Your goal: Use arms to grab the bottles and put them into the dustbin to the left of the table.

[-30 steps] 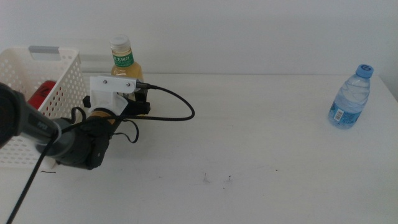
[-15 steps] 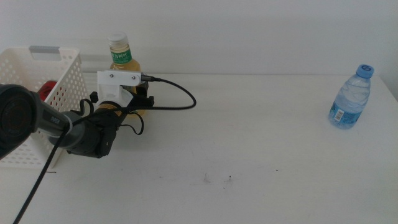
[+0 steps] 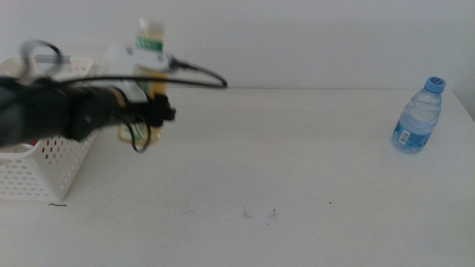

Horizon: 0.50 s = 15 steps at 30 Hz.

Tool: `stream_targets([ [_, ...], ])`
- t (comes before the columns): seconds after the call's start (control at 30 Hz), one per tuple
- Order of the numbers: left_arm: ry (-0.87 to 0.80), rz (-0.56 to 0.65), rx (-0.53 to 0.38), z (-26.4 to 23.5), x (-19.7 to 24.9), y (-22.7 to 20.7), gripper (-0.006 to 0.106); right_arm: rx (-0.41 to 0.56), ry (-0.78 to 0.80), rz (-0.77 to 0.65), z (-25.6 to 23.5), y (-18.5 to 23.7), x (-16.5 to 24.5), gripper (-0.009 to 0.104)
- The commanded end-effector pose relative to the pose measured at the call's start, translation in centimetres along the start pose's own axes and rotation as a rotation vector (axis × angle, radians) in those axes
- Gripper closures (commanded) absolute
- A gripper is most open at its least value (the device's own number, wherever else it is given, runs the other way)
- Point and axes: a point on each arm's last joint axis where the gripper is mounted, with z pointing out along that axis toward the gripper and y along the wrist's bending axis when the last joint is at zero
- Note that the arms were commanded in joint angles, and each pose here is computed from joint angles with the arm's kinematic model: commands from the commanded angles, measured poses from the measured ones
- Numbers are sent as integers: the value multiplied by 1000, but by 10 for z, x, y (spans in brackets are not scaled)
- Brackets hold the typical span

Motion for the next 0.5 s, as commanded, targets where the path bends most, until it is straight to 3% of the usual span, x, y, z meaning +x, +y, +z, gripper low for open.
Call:
stream_targets([
  [0.0,-69,-13,-2,-33,-26,-2,102,10,-13,-16,0,-1,0,3],
  [0.13,44,-89,-11,-74,-47,8,102,10,-13,-16,0,-1,0,3],
  [0.3,196,-66,46,-108,-79,49,102,10,-13,-16,0,-1,0,3],
  [0.47,345,-121,-37,-126,-89,113,102,10,-13,-16,0,-1,0,3],
])
